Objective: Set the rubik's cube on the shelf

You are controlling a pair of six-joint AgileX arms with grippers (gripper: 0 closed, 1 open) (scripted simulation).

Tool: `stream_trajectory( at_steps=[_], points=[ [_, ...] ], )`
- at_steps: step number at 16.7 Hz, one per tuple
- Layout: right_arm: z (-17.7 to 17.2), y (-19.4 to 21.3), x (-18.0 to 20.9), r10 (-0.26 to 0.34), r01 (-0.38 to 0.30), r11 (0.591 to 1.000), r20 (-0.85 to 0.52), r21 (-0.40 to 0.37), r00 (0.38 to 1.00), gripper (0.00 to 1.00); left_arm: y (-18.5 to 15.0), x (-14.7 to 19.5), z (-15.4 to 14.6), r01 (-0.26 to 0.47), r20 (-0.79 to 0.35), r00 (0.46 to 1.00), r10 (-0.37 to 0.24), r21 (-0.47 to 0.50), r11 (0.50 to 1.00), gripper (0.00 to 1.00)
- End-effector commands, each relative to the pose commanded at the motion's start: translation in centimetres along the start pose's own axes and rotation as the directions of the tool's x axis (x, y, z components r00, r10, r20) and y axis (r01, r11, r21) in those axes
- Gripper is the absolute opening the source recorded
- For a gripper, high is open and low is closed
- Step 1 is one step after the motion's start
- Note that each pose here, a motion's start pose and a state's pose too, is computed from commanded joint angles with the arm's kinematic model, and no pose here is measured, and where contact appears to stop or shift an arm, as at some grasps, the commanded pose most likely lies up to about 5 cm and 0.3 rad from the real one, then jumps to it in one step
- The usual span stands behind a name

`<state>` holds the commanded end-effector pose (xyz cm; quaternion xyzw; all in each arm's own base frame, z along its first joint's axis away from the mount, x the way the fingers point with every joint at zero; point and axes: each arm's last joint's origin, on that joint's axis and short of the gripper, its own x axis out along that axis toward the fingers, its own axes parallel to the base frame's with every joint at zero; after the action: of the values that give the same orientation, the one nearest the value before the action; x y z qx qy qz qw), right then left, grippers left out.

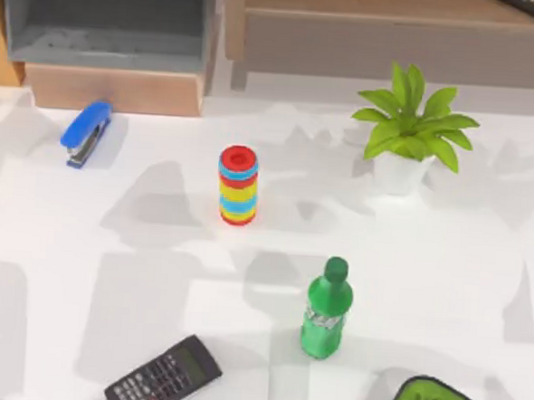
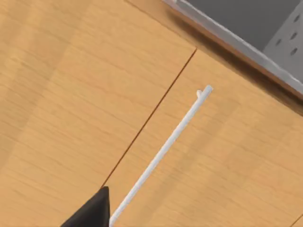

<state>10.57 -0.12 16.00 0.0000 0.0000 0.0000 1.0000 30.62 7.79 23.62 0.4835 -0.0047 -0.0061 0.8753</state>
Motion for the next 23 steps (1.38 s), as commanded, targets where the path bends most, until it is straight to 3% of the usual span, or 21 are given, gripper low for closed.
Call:
stream_trajectory(
  at_steps=[5, 10, 13, 23],
  points=[
    [0.0, 0.0, 0.0, 0.0, 0.0, 1.0, 0.0, 0.0, 1.0, 1.0, -2.4, 6.8, -7.8, 0.001, 0.002, 1.0, -0.001, 0.307, 0.952, 1.0],
    [0.0, 0.0, 0.0, 0.0, 0.0, 1.0, 0.0, 0.0, 1.0, 1.0, -5.9, 9.6, -14.0, 0.002, 0.003, 1.0, -0.004, 0.493, 0.87, 1.0],
    [0.0, 0.0, 0.0, 0.0, 0.0, 1.0, 0.0, 0.0, 1.0, 1.0, -6.9, 10.0, -15.5, 0.002, 0.003, 1.0, -0.005, 0.532, 0.846, 1.0],
    [0.0, 0.0, 0.0, 0.0, 0.0, 1.0, 0.0, 0.0, 1.0, 1.0, -6.9, 11.5, -15.5, 0.002, 0.003, 1.0, -0.004, 0.533, 0.846, 1.0]
  ],
)
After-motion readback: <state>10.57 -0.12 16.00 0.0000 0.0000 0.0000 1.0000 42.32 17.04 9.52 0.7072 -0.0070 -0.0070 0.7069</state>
